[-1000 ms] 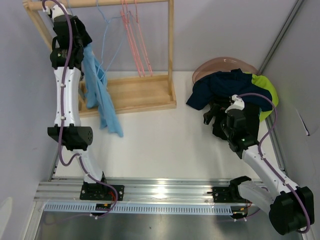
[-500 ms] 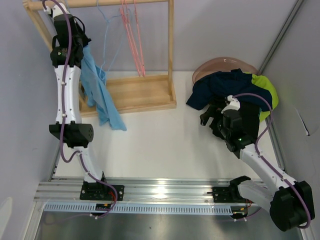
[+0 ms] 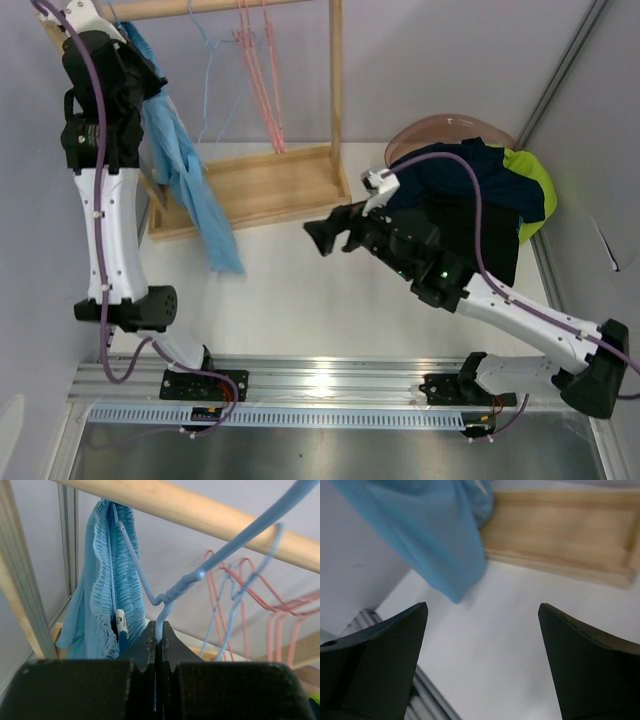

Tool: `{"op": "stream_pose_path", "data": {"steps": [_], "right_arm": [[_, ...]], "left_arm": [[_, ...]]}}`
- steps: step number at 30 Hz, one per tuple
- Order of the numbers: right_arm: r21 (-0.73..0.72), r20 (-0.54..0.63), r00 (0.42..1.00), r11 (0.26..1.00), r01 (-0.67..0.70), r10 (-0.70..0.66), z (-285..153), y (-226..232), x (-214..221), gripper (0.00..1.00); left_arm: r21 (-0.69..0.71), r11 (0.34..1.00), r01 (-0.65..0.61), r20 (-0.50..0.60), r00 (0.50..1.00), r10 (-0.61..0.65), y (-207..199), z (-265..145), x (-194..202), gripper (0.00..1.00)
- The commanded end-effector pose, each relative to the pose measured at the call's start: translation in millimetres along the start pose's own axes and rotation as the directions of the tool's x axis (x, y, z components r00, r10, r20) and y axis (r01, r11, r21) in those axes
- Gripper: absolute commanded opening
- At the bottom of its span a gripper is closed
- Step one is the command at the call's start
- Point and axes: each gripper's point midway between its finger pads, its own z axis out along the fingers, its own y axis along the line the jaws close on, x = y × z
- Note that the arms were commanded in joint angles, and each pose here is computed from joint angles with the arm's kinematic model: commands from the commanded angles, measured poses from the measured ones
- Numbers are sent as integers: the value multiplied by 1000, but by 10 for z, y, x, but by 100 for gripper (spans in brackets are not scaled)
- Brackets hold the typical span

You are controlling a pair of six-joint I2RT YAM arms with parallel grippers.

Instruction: Remove the shorts from the hanger

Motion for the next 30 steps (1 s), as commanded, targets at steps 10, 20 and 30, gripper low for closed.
{"op": "stream_pose_path", "data": {"steps": [10,20,30], "right_arm": [[-265,56,995,960,94,-82,1028,2014,-181,99],[-259,75,995,962,83,-66,1393,2345,-44,95],[-196,29,989,970,145,-142,910,2119,681,0]], "left_arm": [[119,991,56,107,992,-69,-247,-731,-430,0],[146,987,65,101,992,-80,-259,-885,-426,0],[140,989,49,117,991,-66,-211,-933,-464,0]]}}
